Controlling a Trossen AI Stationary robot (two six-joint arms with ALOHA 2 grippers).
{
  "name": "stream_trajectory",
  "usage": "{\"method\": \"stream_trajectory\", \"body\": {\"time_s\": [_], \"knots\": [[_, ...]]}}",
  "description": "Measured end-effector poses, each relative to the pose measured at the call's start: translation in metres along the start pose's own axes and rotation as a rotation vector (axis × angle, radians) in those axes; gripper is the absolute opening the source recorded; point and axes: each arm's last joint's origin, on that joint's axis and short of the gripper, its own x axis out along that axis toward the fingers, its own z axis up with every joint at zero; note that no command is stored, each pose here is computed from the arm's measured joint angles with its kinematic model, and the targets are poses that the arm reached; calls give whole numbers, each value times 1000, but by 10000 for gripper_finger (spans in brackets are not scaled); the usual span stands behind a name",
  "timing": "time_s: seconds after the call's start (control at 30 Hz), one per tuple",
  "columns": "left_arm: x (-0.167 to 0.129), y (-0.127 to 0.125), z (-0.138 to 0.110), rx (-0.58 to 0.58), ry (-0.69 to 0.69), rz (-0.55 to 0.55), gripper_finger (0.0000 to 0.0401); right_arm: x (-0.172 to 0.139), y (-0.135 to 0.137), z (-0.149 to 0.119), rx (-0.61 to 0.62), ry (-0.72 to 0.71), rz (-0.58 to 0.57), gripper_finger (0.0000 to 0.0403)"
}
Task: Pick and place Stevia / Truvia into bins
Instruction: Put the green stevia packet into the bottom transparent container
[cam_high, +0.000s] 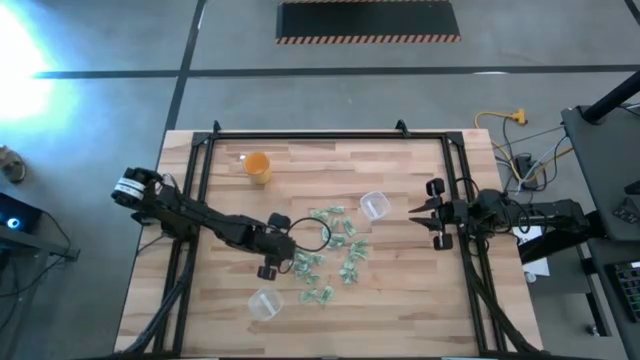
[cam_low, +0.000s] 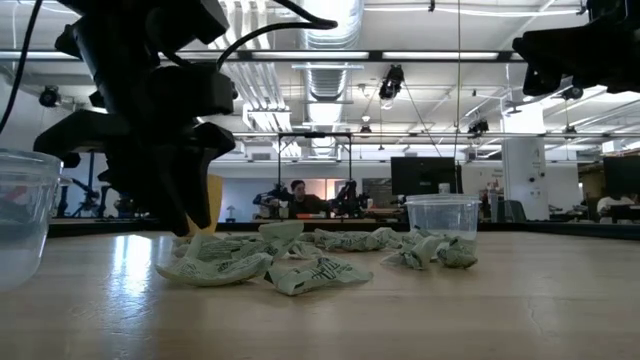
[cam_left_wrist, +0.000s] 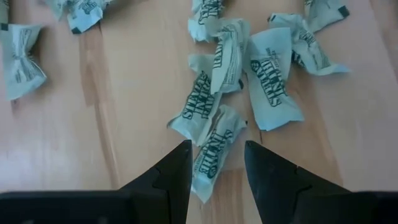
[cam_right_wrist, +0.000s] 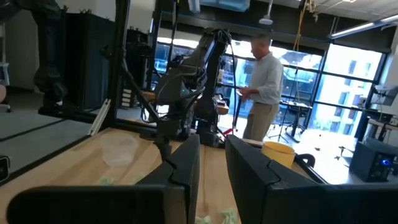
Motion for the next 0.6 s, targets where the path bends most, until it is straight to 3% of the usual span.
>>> {"method": "stream_trajectory", "body": {"time_s": [0.6], "knots": [[16,5,-6,-16,41,20,127,0,0,0,0,1,-1,68]]}}
